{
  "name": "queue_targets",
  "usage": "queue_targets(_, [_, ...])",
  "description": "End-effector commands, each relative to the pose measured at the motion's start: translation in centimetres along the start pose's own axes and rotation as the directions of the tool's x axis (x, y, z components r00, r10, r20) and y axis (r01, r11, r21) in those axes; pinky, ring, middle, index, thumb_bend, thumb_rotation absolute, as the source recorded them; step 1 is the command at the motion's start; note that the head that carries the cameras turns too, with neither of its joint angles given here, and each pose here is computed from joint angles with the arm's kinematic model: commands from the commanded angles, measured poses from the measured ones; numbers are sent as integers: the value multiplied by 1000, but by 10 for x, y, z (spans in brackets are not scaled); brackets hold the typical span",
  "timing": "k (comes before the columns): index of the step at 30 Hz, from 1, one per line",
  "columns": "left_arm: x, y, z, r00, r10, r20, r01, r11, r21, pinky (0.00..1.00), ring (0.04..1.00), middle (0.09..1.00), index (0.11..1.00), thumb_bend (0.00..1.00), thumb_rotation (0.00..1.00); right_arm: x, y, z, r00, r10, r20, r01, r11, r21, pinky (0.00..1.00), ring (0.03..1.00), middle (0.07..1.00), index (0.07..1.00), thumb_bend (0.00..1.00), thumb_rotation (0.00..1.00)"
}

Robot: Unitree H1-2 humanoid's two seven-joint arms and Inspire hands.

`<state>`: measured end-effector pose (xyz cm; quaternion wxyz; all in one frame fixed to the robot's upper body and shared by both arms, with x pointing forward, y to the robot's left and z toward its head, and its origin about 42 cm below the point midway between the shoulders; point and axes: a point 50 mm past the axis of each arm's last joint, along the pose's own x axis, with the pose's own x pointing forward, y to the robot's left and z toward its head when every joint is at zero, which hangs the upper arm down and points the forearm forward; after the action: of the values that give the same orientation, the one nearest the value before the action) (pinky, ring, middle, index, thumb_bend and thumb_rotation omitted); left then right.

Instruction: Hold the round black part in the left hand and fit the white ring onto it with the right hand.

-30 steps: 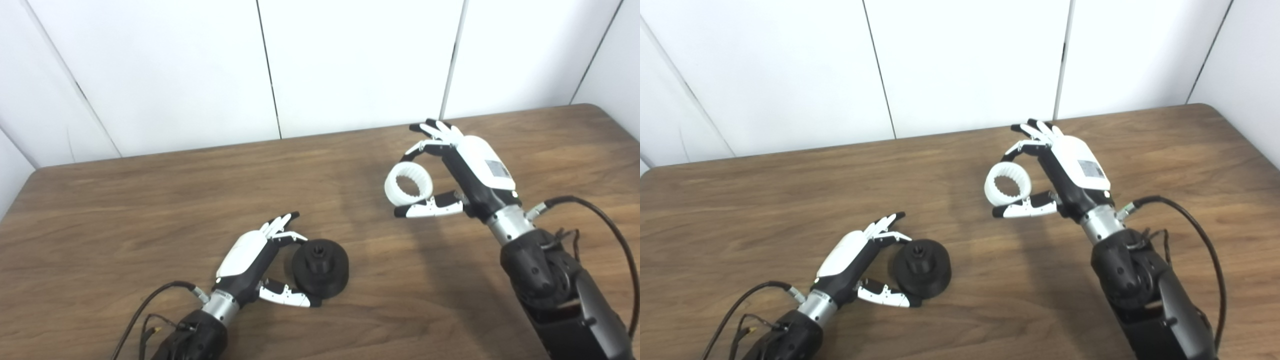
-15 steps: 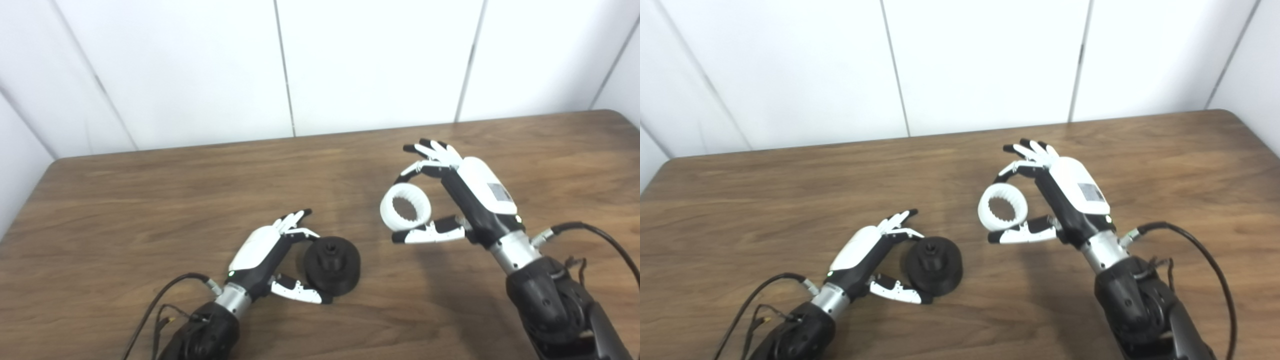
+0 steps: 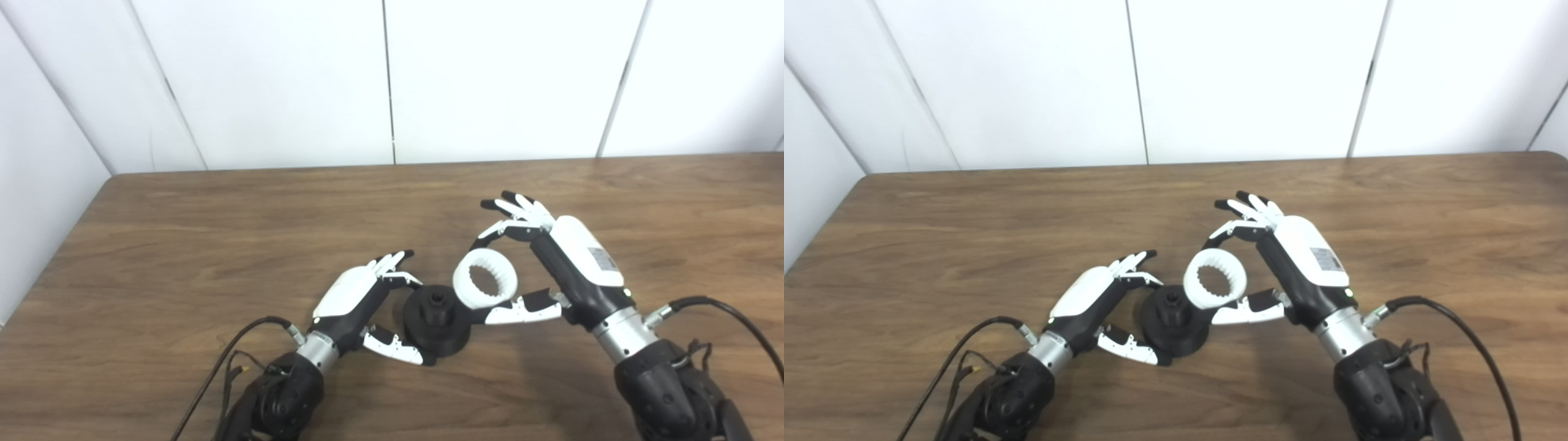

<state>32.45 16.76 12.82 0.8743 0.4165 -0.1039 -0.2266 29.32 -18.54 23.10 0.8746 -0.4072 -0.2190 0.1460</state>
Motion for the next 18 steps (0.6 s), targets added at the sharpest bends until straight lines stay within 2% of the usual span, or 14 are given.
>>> queue_targets(1, [9,13,14,998,30,49,-31,999,27,1000,1000,1000,622,973,346,10,-6,12,997,-30,78,30,1000,-3,1000,965,895,578,806,312])
queue_targets(18, [7,11,13,997,34,65,-36,999,25,1000,1000,1000,611,974,367,25,22,7,999,25,43,-26,1000,11,1000,972,897,584,810,285])
